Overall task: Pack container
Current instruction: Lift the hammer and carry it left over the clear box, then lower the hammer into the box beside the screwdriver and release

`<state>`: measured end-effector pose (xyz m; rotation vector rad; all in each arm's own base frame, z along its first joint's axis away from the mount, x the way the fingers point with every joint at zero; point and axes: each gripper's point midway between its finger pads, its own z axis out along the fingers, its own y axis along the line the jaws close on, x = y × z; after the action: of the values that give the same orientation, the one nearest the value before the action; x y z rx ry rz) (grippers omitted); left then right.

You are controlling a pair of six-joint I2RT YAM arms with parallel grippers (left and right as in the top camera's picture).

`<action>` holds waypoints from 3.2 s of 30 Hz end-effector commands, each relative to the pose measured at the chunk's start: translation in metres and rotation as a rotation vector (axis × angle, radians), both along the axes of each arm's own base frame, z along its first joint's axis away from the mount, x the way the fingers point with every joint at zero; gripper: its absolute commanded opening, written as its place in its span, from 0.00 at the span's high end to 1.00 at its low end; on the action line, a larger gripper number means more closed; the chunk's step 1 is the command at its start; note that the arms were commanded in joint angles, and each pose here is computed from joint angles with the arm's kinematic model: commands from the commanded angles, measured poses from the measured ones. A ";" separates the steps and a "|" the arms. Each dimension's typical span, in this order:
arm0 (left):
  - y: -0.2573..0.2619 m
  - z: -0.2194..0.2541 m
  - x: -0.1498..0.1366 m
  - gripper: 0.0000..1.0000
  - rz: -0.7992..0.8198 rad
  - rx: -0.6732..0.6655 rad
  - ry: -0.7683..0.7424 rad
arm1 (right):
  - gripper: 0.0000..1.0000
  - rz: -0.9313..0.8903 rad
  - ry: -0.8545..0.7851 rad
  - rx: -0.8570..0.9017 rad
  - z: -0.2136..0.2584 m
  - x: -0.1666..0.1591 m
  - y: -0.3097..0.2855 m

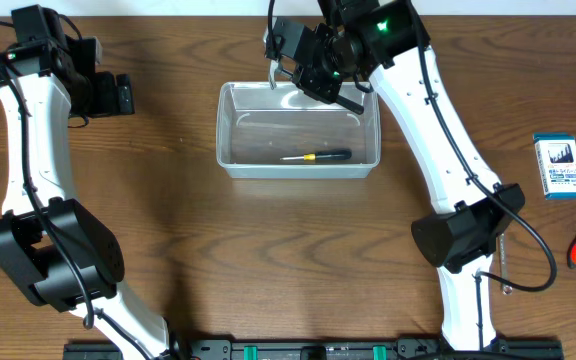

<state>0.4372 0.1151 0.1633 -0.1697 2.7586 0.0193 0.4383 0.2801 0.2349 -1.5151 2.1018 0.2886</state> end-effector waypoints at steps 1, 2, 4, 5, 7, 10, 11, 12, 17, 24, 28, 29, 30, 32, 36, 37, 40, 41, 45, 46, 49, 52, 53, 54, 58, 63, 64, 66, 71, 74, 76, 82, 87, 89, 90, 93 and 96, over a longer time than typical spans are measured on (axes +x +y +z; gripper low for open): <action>0.002 -0.006 -0.003 0.02 -0.002 0.009 0.021 | 0.99 0.020 0.034 0.004 -0.014 -0.004 0.004; 0.002 -0.006 -0.003 0.02 -0.002 0.009 0.020 | 0.99 0.020 0.041 0.000 -0.019 -0.004 0.004; 0.002 -0.006 -0.003 0.02 -0.002 0.009 0.021 | 0.99 0.023 0.054 0.001 -0.027 -0.004 0.006; 0.002 -0.006 -0.003 0.02 -0.002 0.009 0.021 | 0.99 0.026 0.061 0.005 -0.031 -0.004 0.007; 0.002 -0.006 -0.003 0.02 -0.002 0.009 0.021 | 0.99 0.021 0.069 0.009 -0.038 -0.002 0.009; 0.002 -0.006 -0.003 0.02 -0.002 0.009 0.021 | 0.99 0.011 0.077 0.009 -0.048 0.000 0.009; 0.002 -0.006 -0.003 0.02 -0.002 0.009 0.021 | 0.99 0.008 0.082 0.011 -0.051 0.000 0.010; 0.002 -0.006 -0.003 0.02 -0.002 0.009 0.021 | 0.99 0.004 0.086 0.013 -0.053 0.000 0.010; 0.002 -0.006 -0.003 0.02 -0.002 0.009 0.021 | 0.99 0.010 0.123 0.016 -0.069 -0.005 0.012; 0.002 -0.006 -0.003 0.02 -0.002 0.009 0.021 | 0.99 0.006 0.190 -0.019 -0.095 -0.016 0.006; 0.002 -0.006 -0.003 0.02 -0.002 0.009 0.021 | 0.99 0.006 0.200 -0.024 -0.101 -0.018 0.005; 0.002 -0.006 -0.003 0.02 -0.002 0.009 0.021 | 0.99 0.006 0.199 -0.024 -0.101 -0.018 0.005; 0.002 -0.006 -0.003 0.02 -0.002 0.009 0.021 | 0.99 0.006 0.198 -0.023 -0.101 -0.017 0.005; 0.002 -0.006 -0.003 0.02 -0.002 0.009 0.021 | 0.99 0.006 0.196 -0.022 -0.101 -0.017 0.006; 0.002 -0.006 -0.003 0.02 -0.002 0.009 0.021 | 0.99 0.006 0.207 -0.020 -0.104 -0.018 0.006; 0.002 -0.006 -0.003 0.02 -0.002 0.009 0.021 | 0.99 0.005 0.211 -0.021 -0.106 -0.019 0.006; 0.002 -0.006 -0.003 0.02 -0.002 0.009 0.020 | 0.99 0.005 0.225 -0.029 -0.113 -0.021 0.005; 0.002 -0.006 -0.003 0.02 -0.002 0.009 0.021 | 0.99 0.005 0.229 -0.031 -0.115 -0.021 0.005; 0.002 -0.006 -0.003 0.02 -0.002 0.009 0.021 | 0.99 0.004 0.241 -0.037 -0.123 -0.020 0.005; 0.002 -0.006 -0.003 0.02 -0.002 0.009 0.021 | 0.99 0.004 0.243 -0.038 -0.124 -0.020 0.005; 0.002 -0.006 -0.003 0.02 -0.002 0.009 0.021 | 0.99 -0.014 0.261 -0.039 -0.133 -0.018 0.006; 0.002 -0.006 -0.003 0.02 -0.002 0.009 0.021 | 0.99 -0.020 0.285 -0.050 -0.145 -0.019 0.006; 0.002 -0.006 -0.003 0.02 -0.002 0.009 0.021 | 0.99 -0.021 0.292 -0.053 -0.149 -0.019 0.006; 0.002 -0.006 -0.003 0.02 -0.002 0.009 0.020 | 0.99 -0.026 0.300 -0.056 -0.152 -0.019 0.006; 0.002 -0.006 -0.003 0.02 -0.002 0.009 0.021 | 0.99 -0.033 0.318 -0.062 -0.160 -0.019 0.005; 0.002 -0.006 -0.003 0.02 -0.002 0.009 0.021 | 0.99 -0.035 0.320 -0.063 -0.161 -0.019 0.005; 0.002 -0.006 -0.003 0.02 -0.002 0.009 0.021 | 0.99 -0.035 0.320 -0.063 -0.161 -0.019 0.005; 0.002 -0.006 -0.003 0.02 -0.002 0.009 0.021 | 0.99 -0.035 0.320 -0.063 -0.161 -0.019 0.005; 0.002 -0.006 -0.003 0.02 -0.002 0.009 0.021 | 0.99 -0.036 0.322 -0.064 -0.162 -0.019 0.005; 0.002 -0.006 -0.003 0.02 -0.002 0.009 0.021 | 0.99 -0.037 0.327 -0.066 -0.166 -0.019 0.005; 0.002 -0.006 -0.003 0.02 -0.002 0.009 0.021 | 0.99 -0.039 0.337 -0.071 -0.171 -0.019 0.004; 0.002 -0.006 -0.003 0.02 -0.002 0.009 0.021 | 0.99 -0.047 0.347 -0.074 -0.176 -0.019 0.004; 0.002 -0.006 -0.003 0.02 -0.002 0.009 0.021 | 0.97 -0.047 0.347 -0.074 -0.176 -0.019 0.004; 0.002 -0.006 -0.003 0.02 -0.002 0.009 0.021 | 0.96 -0.050 0.348 -0.073 -0.176 -0.019 0.004; 0.002 -0.006 -0.003 0.02 -0.002 0.009 0.021 | 0.95 -0.050 0.348 -0.074 -0.176 -0.019 0.004; 0.002 -0.006 -0.003 0.02 -0.002 0.009 0.021 | 0.91 -0.050 0.348 -0.074 -0.176 -0.019 0.004; 0.002 -0.006 -0.003 0.02 -0.002 0.009 0.020 | 0.90 -0.065 0.348 -0.073 -0.176 -0.018 0.004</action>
<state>0.4371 0.1151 0.1632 -0.1697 2.7590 0.0192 0.4209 0.2794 0.0601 -1.5538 2.4363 0.4521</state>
